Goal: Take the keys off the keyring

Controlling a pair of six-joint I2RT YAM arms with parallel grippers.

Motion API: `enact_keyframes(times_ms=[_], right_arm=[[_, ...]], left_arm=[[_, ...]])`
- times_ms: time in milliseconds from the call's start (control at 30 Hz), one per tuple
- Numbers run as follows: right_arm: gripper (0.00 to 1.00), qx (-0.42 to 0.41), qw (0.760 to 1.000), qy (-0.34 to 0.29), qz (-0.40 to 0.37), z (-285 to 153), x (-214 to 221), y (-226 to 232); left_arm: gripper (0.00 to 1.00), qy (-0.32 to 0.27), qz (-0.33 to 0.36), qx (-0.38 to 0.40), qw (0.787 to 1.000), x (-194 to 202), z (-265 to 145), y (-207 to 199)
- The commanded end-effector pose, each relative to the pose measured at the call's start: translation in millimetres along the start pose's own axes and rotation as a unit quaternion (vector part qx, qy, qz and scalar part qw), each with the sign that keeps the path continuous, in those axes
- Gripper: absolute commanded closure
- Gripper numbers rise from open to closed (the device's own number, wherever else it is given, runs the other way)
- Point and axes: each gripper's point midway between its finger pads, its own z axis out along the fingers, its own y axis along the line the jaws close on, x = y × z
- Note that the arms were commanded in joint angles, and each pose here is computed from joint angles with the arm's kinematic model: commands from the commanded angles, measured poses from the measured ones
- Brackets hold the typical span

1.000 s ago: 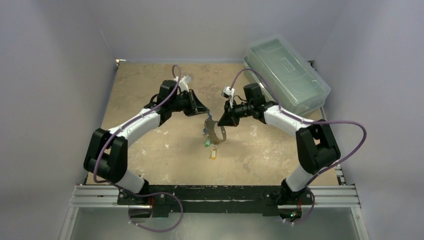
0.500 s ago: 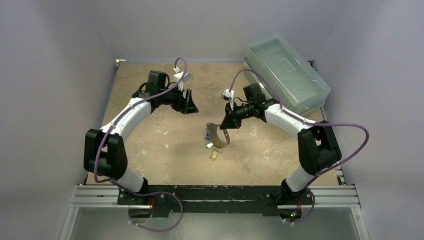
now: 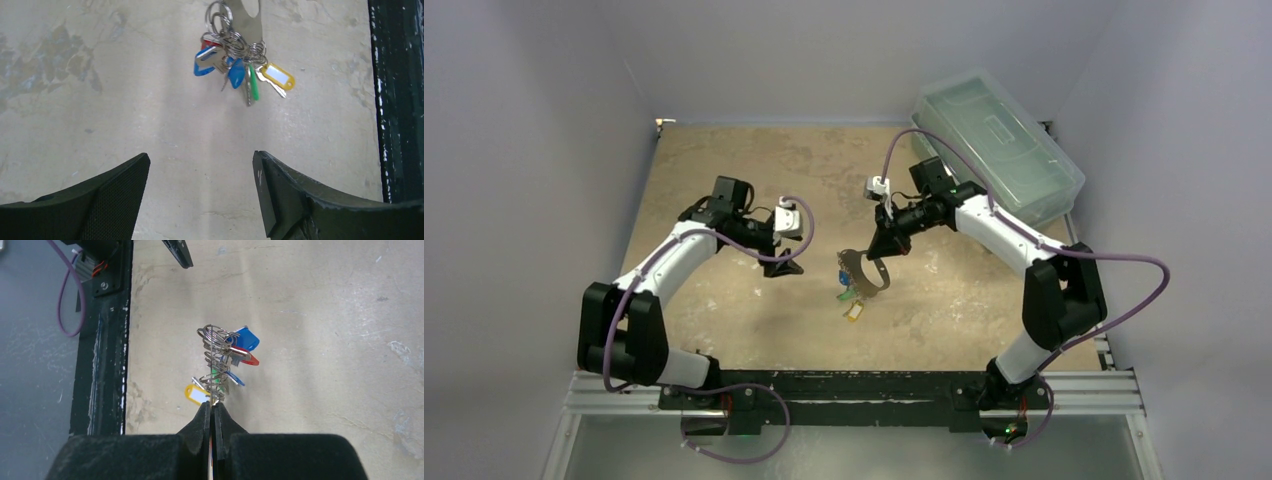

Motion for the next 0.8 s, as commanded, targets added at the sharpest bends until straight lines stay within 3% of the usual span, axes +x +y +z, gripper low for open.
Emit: enact_keyframes(times_ms=[0,400,667,767], right_arm=[[1.00,-0.031,0.999,-0.005,-0.042,-9.6,-18.2,19.3],[1.00,-0.059,0.995,-0.002,-0.077,-5.8,-38.4,49.5],[1.00,-0.061,0.994,-0.008,-0.088,-9.5,-46.5,57.1],[1.00,-0.062,0.994,-0.009,-0.089,-10.4,-46.7,58.1]], left_arm=[[0.24,-0.055,0.104,0.052,0.992,-14.2,8.3,-18.5],[0.28,-0.083,0.113,0.084,0.987,-35.4,44.8,-33.6],[0.47,-0.085,0.108,0.118,0.983,-32.1,51.7,-56.5],[0.48,-0.092,0.101,0.132,0.982,-33.1,51.4,-64.8]])
